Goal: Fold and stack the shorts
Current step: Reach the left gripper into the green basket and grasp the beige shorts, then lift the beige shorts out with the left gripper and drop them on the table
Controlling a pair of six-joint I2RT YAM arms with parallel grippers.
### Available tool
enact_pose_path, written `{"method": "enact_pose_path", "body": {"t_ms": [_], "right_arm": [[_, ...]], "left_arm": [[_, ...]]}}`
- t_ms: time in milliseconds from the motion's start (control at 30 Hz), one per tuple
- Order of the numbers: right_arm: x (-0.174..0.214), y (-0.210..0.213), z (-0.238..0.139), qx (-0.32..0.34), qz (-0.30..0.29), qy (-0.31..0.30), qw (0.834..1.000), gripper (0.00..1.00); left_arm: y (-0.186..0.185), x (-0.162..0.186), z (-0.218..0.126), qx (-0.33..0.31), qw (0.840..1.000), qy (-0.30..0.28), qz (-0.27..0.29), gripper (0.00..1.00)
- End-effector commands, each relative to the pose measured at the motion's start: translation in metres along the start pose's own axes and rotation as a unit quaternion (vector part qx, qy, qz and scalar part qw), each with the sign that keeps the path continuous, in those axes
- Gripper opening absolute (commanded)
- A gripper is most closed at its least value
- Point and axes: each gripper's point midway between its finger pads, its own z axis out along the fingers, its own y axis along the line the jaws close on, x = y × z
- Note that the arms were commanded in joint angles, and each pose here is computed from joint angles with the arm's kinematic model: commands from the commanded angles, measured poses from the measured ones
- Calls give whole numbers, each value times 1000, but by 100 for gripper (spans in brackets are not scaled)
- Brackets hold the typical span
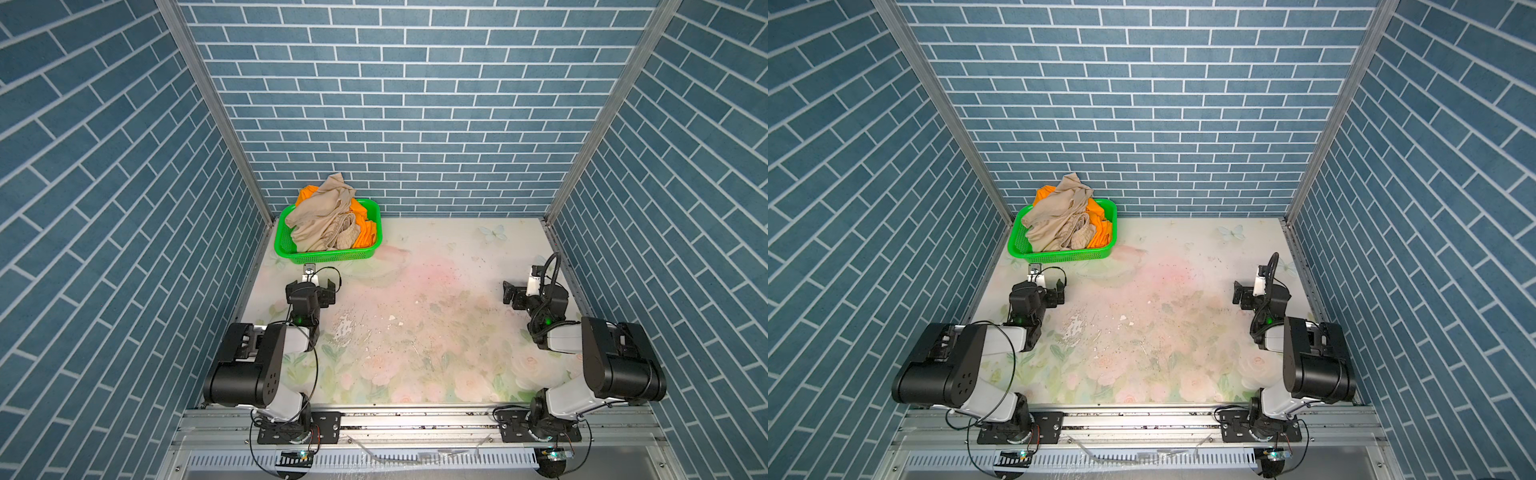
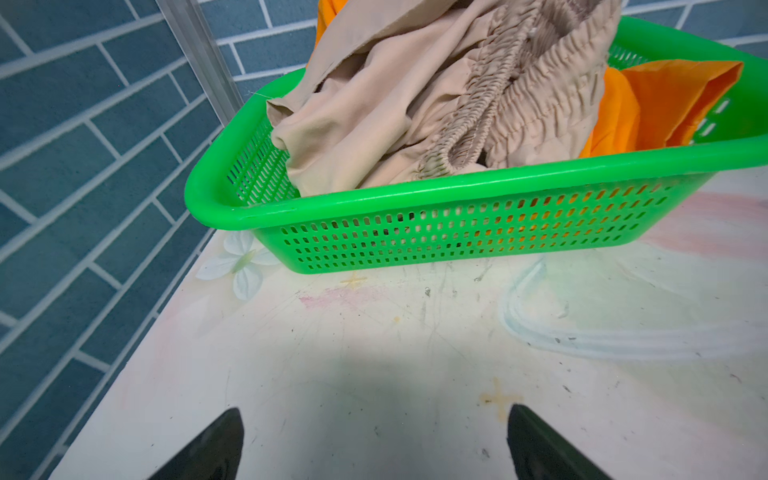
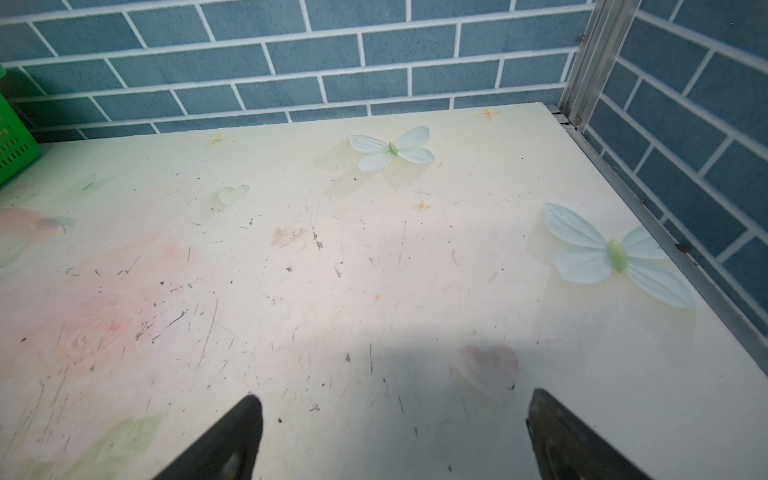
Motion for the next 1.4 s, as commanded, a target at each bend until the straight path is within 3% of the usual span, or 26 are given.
{"method": "enact_pose_path", "body": {"t_ms": [0,233,300,433,567,833,1067,1200,1267,1300,1367], "right_arm": [[-12,-2,-2,9,-16,-15,1000,99],[-43,1,-15,10,-11,4,1000,94],[-74,4,-21,5,7,-8,1000,94],[-126,31,-30,-68,18,-24,997,93],[-147,53,-30,-127,24,2,992,92],[-156,90,-34,-188,2,25,982,91],[-146,117,-38,-219,-11,55,974,91],[-141,119,-37,-213,-8,56,975,91],[-140,118,-34,-209,-1,54,977,84],[-140,118,-33,-209,2,54,976,81],[-139,119,-28,-211,9,58,976,79]], "left_arm": [[17,-32,-9,-40,999,15,-8,100],[11,-123,-51,16,996,17,-91,100],[2,-145,-52,42,995,20,-87,100],[-12,-180,-33,67,996,29,-58,100],[-32,-210,-1,101,994,39,-7,100],[-71,-200,86,151,983,97,43,100],[-85,-172,151,138,980,134,57,100],[-83,-167,171,124,980,135,71,98],[-85,-172,177,129,980,127,80,84],[-85,-175,178,131,980,125,78,68],[-84,-182,180,135,980,128,68,21]]}}
